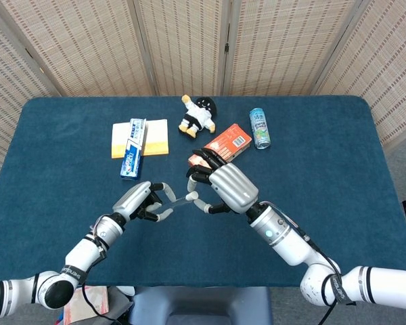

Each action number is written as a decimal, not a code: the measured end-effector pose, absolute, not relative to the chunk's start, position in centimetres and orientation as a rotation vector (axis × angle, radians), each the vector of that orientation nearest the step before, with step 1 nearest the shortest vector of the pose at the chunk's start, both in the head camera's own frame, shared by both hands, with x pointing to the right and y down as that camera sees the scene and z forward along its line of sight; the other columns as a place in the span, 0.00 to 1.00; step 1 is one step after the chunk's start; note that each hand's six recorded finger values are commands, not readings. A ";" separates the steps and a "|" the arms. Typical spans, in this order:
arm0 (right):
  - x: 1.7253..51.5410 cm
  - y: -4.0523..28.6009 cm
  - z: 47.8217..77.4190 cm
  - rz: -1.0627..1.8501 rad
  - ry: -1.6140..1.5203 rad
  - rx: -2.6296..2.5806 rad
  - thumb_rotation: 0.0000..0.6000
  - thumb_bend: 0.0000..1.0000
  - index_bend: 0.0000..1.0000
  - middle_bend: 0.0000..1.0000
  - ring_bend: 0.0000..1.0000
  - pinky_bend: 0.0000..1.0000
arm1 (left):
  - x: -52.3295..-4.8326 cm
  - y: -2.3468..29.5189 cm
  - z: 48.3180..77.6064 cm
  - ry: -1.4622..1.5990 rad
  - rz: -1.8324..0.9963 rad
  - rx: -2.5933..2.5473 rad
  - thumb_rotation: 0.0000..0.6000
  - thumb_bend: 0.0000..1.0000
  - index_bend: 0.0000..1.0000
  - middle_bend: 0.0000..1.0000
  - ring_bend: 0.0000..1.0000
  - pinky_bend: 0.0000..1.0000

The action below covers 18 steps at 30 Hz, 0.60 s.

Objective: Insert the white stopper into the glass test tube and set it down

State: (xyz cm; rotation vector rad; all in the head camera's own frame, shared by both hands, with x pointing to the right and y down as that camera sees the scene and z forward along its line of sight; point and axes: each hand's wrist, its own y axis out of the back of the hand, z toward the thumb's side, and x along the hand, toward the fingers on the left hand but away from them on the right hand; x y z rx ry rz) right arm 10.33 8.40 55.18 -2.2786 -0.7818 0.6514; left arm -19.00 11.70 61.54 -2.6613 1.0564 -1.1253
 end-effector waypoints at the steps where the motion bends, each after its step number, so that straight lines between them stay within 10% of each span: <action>1: 10.3 8.4 55.2 0.652 -0.780 -2.279 1.00 0.52 0.67 0.32 0.04 0.00 | -19.0 11.7 61.5 1.056 -1.125 -2.662 1.00 0.38 0.58 1.00 1.00 1.00; 18: 10.2 8.6 55.3 0.652 -0.773 -2.285 1.00 0.52 0.67 0.32 0.04 0.00 | -19.1 11.7 61.9 1.054 -1.142 -2.662 1.00 0.38 0.58 1.00 1.00 1.00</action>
